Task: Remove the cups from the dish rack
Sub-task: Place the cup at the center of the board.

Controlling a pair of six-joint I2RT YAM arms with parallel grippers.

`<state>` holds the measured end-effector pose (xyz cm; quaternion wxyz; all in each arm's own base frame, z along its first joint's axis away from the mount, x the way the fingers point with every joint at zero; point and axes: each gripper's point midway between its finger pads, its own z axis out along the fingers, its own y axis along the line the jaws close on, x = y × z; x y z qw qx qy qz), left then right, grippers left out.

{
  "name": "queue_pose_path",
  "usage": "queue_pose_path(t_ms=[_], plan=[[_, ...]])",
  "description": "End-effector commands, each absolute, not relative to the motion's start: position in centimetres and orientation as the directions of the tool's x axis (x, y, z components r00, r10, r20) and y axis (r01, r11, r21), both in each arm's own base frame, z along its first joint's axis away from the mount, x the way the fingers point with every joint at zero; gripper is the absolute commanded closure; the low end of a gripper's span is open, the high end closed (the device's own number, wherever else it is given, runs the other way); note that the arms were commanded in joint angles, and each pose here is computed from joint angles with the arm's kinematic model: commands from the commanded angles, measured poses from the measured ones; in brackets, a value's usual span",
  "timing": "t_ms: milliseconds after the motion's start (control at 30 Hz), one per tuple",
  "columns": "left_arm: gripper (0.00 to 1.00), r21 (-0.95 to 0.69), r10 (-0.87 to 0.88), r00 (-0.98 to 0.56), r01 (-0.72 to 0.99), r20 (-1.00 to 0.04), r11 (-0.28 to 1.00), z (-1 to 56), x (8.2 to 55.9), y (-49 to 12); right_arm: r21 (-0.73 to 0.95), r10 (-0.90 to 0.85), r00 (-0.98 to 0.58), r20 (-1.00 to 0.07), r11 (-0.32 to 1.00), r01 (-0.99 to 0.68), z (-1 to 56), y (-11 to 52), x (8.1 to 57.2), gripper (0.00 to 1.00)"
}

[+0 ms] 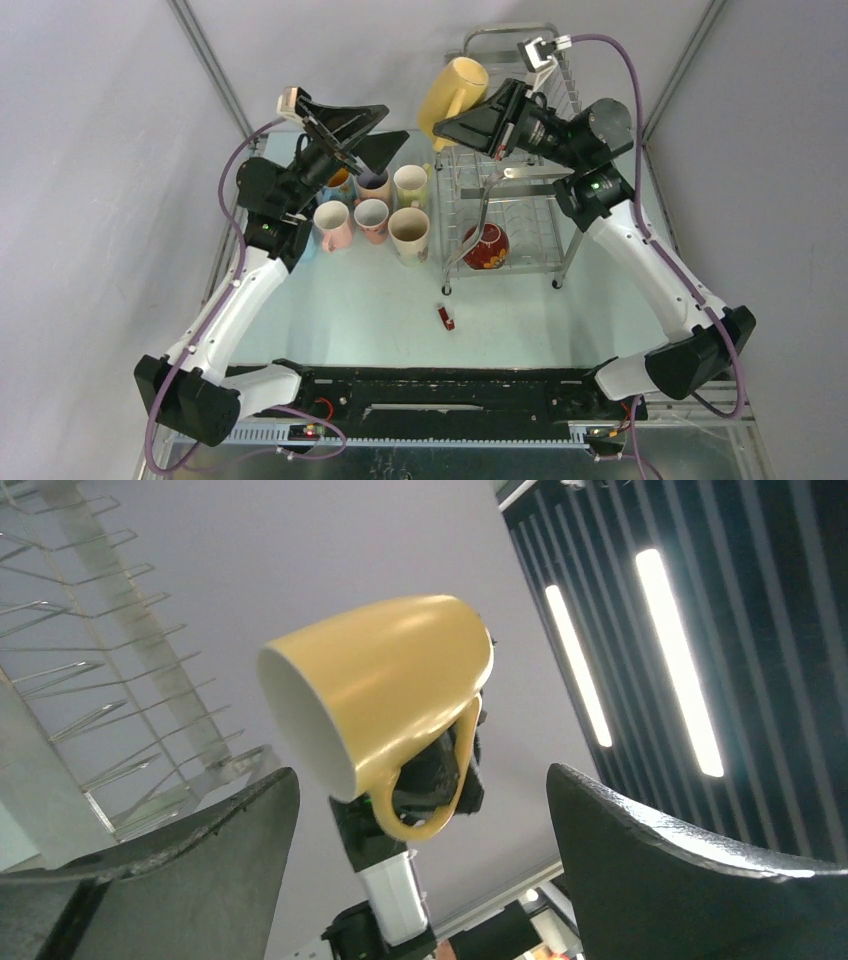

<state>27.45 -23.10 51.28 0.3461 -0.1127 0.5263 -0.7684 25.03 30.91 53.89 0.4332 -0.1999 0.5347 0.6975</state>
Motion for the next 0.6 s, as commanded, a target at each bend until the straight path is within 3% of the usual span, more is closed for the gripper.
queue_pose_path(t_ms=[0, 567], plan=[[0.03, -0.855, -0.671, -0.730, 0.424, -0.129, -0.298, 52.8, 27.1, -22.0, 0.406, 0.459, -0.433, -0.776, -0.162, -0.899, 59.1, 30.8, 21.2, 1.00], [0.32, -0.696, -0.577, -0.812, 0.464, -0.088, -0.548, 58.1, 23.1, -20.6, 0.405, 0.434, -0.514, -0.740, -0.324, -0.855, 59.3, 33.0, 19.7, 1.00]])
